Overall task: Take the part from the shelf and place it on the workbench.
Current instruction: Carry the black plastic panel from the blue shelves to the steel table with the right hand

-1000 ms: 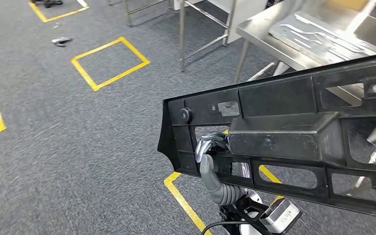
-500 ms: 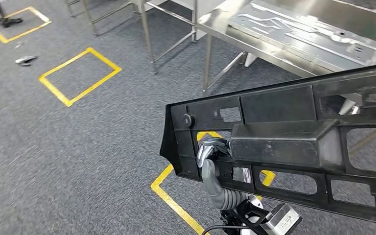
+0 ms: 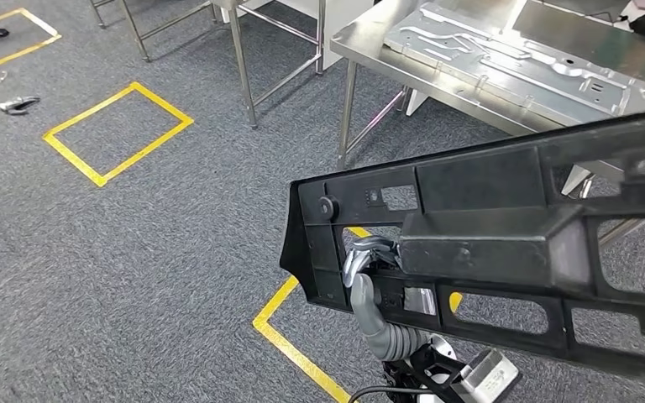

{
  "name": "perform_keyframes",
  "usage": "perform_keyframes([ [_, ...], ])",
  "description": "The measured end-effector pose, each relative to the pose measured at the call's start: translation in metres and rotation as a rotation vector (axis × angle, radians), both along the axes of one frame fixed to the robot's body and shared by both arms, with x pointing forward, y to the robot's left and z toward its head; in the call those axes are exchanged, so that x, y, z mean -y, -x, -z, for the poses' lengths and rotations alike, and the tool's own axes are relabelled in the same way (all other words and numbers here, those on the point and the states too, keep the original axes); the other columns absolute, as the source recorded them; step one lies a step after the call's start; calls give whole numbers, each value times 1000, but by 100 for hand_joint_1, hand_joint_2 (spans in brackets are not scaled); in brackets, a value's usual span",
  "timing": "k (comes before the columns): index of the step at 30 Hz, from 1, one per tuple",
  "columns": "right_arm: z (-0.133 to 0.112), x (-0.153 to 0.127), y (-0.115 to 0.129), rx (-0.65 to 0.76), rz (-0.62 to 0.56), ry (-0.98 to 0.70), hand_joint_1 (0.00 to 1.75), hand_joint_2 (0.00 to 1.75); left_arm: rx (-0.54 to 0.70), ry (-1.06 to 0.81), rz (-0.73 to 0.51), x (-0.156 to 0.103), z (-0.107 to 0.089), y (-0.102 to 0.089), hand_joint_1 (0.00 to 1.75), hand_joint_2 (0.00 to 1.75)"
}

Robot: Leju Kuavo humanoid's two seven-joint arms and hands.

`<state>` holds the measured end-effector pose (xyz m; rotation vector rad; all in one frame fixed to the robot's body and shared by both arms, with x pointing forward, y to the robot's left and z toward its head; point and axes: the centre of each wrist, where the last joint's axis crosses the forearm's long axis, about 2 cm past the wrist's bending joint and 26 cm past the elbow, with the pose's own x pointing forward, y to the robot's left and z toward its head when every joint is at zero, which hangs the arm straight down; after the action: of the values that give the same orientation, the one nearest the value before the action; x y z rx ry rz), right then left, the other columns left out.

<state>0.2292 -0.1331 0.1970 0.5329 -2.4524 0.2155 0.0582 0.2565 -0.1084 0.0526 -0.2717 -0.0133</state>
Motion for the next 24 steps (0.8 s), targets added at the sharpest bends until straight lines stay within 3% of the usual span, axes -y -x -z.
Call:
perform_keyframes([
  [11, -5, 2, 1, 12, 17, -13, 175, 175, -4, 4, 18, 0, -1, -4, 0, 175],
  [24, -3, 1, 4, 0, 32, -22, 175, 175, -22, 2, 17, -1, 1, 5, 0, 175],
])
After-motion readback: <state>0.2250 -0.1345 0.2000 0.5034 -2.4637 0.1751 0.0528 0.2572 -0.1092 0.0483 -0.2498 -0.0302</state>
